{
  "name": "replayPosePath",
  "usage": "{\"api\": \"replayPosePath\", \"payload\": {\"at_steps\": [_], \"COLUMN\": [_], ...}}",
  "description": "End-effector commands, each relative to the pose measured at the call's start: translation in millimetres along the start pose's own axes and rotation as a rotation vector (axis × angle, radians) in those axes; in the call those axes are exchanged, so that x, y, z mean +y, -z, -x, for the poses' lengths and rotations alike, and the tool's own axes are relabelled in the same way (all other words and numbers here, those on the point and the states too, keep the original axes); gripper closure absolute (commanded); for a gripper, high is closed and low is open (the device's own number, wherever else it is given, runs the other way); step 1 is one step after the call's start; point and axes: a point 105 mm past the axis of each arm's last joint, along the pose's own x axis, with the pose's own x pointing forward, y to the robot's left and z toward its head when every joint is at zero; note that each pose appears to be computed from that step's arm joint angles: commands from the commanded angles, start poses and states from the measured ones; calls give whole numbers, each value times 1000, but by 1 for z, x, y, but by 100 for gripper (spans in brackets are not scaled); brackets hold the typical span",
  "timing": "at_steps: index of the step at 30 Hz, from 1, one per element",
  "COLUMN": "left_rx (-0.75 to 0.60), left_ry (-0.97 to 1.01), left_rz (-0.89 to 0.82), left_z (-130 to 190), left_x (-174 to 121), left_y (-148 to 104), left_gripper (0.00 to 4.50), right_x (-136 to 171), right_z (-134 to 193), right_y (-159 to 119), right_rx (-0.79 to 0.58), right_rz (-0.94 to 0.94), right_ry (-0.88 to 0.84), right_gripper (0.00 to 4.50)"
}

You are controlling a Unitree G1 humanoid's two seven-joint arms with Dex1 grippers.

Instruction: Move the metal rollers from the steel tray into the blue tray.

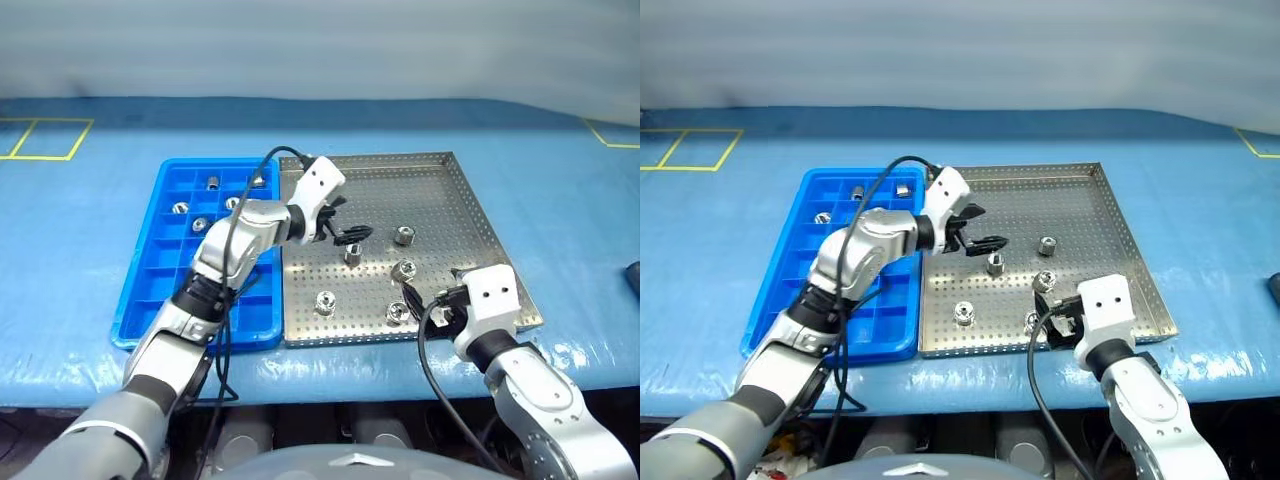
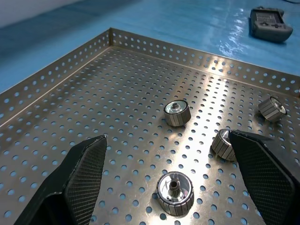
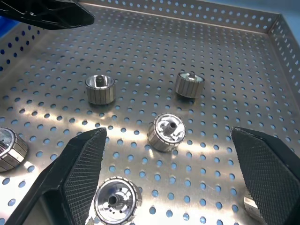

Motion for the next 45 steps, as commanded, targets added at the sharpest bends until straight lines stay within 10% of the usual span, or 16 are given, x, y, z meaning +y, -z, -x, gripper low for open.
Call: {"api": "replayPosePath", "payload": {"at_steps": [1, 16, 27, 38, 45], "left_rx": [29, 208, 235, -223, -352], "left_ry": [12, 29, 81, -141, -588], "left_rz": [-59, -44, -40, 113, 15], "left_z": [-17, -45, -40, 18, 90], "left_x": [-1, -8, -18, 15, 53], "left_y": [-2, 48, 57, -32, -32], "left_gripper": [0, 0, 279, 279, 279], "right_x": [-2, -3, -1, 22, 54], "right_z": [9, 14, 11, -5, -23], "right_y": [-15, -13, -16, -32, -46], "right_rx": [-73, -83, -89, -136, -164], "right_rz": [17, 4, 7, 49, 104], "right_ry": [37, 72, 57, -104, -320], "right_gripper": [3, 3, 0, 0, 0]}}
